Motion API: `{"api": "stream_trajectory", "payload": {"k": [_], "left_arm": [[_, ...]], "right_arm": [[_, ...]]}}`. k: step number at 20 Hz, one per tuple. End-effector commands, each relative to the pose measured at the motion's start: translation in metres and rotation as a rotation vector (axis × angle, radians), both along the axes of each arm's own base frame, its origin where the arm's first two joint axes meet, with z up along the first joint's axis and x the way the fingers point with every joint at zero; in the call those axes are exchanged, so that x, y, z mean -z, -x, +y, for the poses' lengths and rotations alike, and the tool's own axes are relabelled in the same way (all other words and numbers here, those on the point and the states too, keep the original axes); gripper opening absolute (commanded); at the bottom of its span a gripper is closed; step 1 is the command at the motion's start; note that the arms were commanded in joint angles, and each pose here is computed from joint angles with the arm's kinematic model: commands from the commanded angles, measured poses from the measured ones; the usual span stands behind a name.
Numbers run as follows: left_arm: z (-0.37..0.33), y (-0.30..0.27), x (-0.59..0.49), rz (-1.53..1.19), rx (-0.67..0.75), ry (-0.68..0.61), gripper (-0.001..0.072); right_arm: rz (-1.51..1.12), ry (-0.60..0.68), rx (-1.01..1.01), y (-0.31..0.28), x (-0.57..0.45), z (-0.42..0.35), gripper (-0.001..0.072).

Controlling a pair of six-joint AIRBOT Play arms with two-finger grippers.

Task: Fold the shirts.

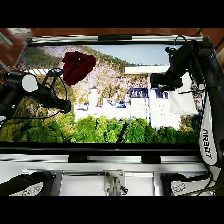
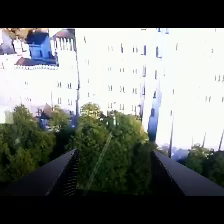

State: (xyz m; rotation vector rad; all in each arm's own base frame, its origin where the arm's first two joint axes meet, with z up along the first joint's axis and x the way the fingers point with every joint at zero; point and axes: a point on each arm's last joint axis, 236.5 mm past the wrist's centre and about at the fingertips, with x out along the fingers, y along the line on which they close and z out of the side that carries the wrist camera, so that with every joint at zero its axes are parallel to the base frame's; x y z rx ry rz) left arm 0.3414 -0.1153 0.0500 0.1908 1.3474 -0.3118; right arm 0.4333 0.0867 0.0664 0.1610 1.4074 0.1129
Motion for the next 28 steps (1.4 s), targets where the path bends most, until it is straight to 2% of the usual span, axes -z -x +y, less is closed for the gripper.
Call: {"api": "stream_trajectory", "payload": {"k": [1, 18, 21, 24, 26, 28], "left_arm": [[0.0, 0.0, 0.0, -0.001, 0.0, 0.0, 0.0706], [0.0, 0.0, 0.002, 0.003, 0.0, -0.001, 0.0706], [-0.013, -0.038, 0.001, -0.129, -0.019, 0.048, 0.0706], [-0.027, -0.048, 0.009, -0.134, -0.036, 0.105, 0.0707], [-0.031, -0.093, -0.005, -0.309, -0.058, 0.14, 0.0715], [-0.013, -0.157, -0.041, -0.524, -0.177, 0.175, 0.0714]], "right_arm": [[-0.002, -0.001, -0.001, 0.0, 0.0, 0.0, 0.0561], [-0.002, 0.0, -0.001, 0.0, 0.0, 0.0, 0.0561], [-0.078, -0.011, 0.012, -0.018, -0.005, 0.002, 0.0561], [-0.195, -0.028, 0.03, -0.045, -0.013, 0.005, 0.0561], [-0.246, -0.035, 0.038, -0.056, -0.018, 0.006, 0.0561], [-0.352, -0.052, 0.056, -0.079, -0.03, 0.007, 0.0561]]}}
